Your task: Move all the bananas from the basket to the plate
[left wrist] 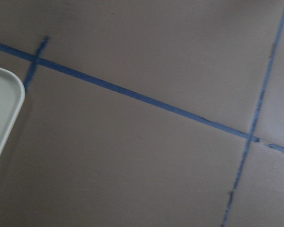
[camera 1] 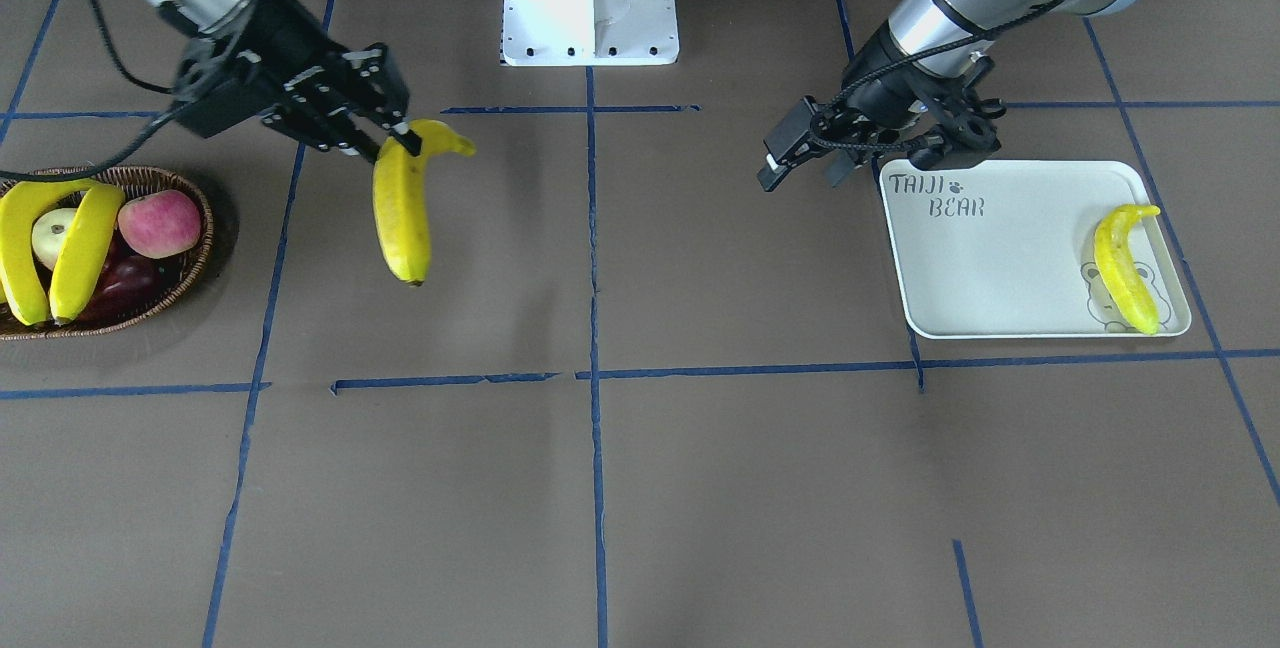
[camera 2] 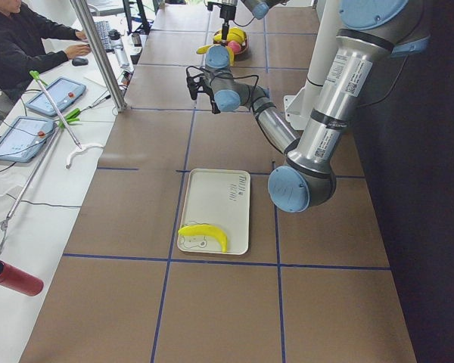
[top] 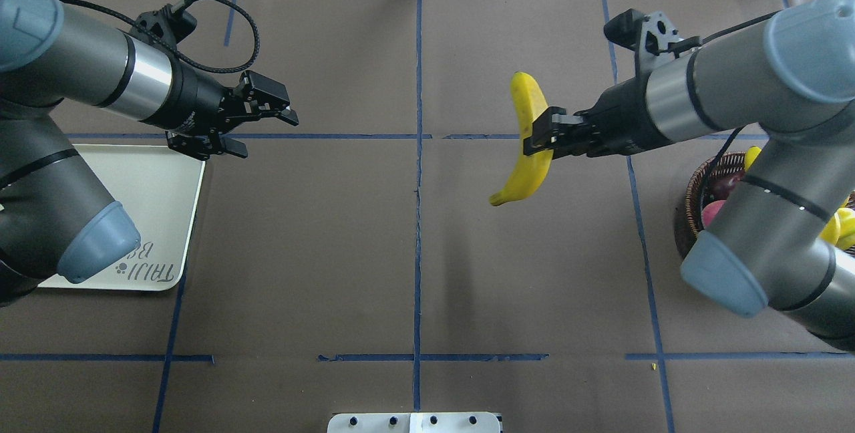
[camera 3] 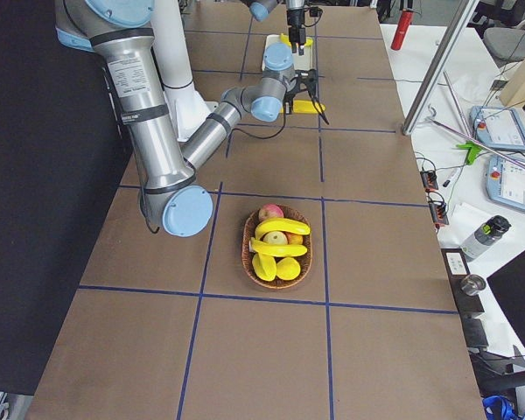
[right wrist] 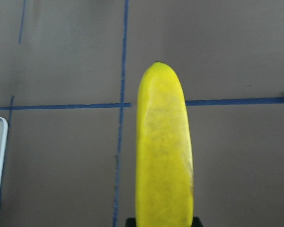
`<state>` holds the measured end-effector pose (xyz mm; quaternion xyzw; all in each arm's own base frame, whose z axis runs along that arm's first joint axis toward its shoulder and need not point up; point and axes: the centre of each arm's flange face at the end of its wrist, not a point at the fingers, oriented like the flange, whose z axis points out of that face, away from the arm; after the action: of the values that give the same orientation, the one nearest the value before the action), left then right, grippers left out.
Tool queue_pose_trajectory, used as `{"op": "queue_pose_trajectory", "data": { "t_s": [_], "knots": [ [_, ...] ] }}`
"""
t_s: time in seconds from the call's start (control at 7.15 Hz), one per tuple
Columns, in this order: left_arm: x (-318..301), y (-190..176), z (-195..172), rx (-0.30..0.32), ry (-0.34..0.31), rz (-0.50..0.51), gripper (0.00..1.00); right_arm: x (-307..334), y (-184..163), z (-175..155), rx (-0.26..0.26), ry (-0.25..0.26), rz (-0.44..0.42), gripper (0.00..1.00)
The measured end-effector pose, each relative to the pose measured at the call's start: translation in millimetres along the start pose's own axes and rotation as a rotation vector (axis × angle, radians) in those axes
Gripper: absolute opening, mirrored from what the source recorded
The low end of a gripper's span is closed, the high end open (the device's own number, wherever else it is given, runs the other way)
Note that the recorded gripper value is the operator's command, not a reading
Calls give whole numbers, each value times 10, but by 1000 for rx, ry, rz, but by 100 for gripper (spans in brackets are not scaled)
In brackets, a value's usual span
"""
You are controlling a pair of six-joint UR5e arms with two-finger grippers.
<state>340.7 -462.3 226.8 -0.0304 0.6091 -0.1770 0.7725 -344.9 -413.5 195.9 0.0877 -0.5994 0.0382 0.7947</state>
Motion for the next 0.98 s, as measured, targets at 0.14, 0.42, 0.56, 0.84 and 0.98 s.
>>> {"op": "queue_pose_trajectory", "data": {
  "t_s": [0.14,0.42,0.56,0.84,0.98],
  "knots": [
    [101,114,82,-33,93,-39,98,-356,210,155,8,-40,3,1],
    [444,278,132,-77,192,-81,96,-703,507,301,16,-114,-21,1],
    [610,330,212,-93,208,-81,95,-767,588,335,15,-137,-32,1],
    [859,383,372,-110,218,-76,95,-832,673,363,7,-155,-44,1],
    [927,418,409,-117,222,-72,95,-840,696,376,4,-156,-45,1]
  ]
}}
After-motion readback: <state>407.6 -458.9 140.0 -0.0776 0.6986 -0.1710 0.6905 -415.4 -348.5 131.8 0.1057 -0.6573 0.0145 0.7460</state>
